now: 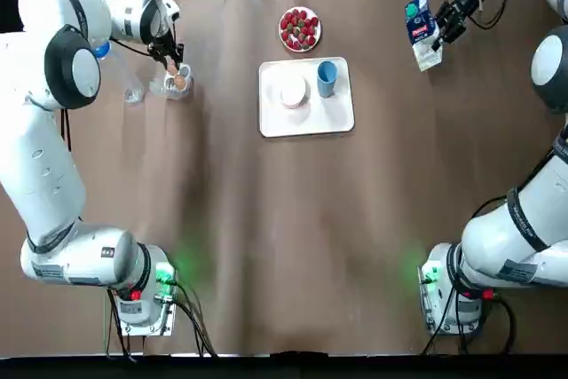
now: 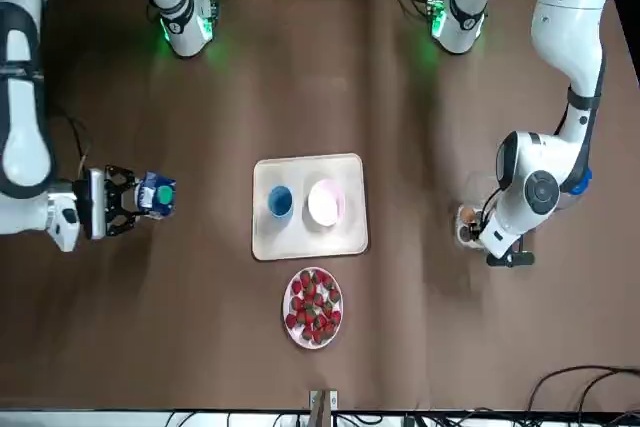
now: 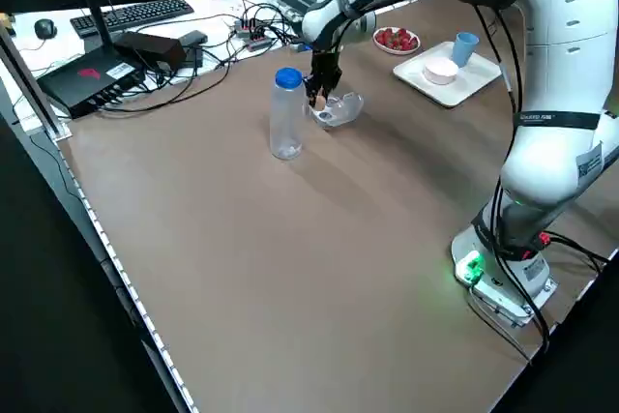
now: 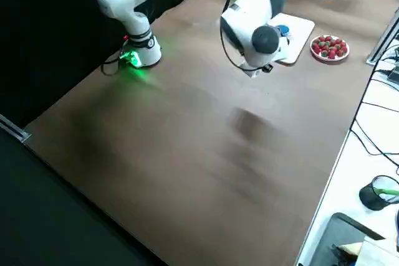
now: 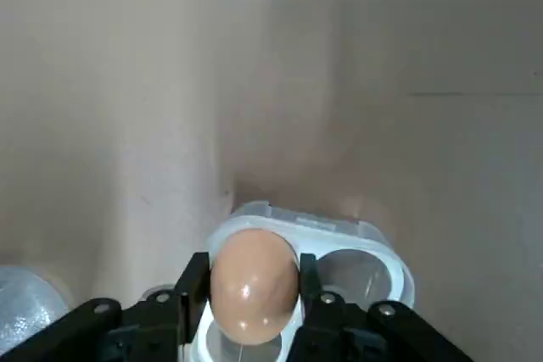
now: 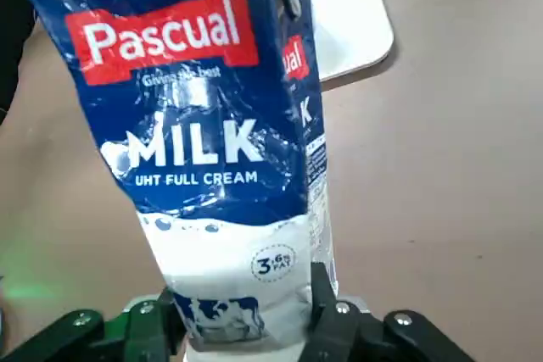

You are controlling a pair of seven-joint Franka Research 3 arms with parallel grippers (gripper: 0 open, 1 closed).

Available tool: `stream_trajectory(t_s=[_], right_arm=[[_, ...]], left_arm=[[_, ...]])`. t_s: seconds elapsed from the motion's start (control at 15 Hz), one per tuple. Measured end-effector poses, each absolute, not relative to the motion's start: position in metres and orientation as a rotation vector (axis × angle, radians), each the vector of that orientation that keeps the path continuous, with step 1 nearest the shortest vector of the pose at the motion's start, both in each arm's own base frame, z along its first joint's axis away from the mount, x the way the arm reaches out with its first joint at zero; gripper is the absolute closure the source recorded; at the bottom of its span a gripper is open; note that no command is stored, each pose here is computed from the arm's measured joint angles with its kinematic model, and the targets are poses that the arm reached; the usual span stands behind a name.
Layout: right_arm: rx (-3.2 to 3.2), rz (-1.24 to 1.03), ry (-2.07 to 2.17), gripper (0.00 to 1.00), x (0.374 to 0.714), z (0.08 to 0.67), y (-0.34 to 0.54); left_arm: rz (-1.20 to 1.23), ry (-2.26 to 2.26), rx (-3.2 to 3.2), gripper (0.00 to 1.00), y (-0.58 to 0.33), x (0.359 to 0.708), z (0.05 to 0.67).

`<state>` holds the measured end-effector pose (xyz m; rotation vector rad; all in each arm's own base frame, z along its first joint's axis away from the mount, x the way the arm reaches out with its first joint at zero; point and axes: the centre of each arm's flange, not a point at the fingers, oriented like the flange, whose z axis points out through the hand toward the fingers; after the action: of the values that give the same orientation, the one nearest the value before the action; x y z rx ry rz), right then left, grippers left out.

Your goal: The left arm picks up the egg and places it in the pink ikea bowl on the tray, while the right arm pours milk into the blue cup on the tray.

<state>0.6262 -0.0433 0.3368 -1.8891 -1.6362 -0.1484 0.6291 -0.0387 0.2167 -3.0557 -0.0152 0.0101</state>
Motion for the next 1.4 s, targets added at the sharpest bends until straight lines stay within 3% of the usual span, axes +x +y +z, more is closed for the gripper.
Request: stream_trajectory(t_s=[0.33,0.53,0.73,1.4], right_arm=[[-1.977,0.003,-1.652,0.42,0.625,0.362,0.025],[-2.034,0.076,-1.620,0.42,0.622,0.369,0.067],[-2.080,0.140,-1.623,0.42,0.619,0.369,0.097],[-2.184,0.267,-1.675,0.44,0.610,0.378,0.163]], left_arm=[[-0.013,-0.018,-3.052,0.53,-0.040,0.634,0.251],[0.044,-0.066,-3.051,0.53,-0.054,0.621,0.337],[0.055,-0.188,-3.091,0.53,-0.104,0.605,0.376],[0.134,-0.594,-3.190,0.53,-0.346,0.558,0.373]])
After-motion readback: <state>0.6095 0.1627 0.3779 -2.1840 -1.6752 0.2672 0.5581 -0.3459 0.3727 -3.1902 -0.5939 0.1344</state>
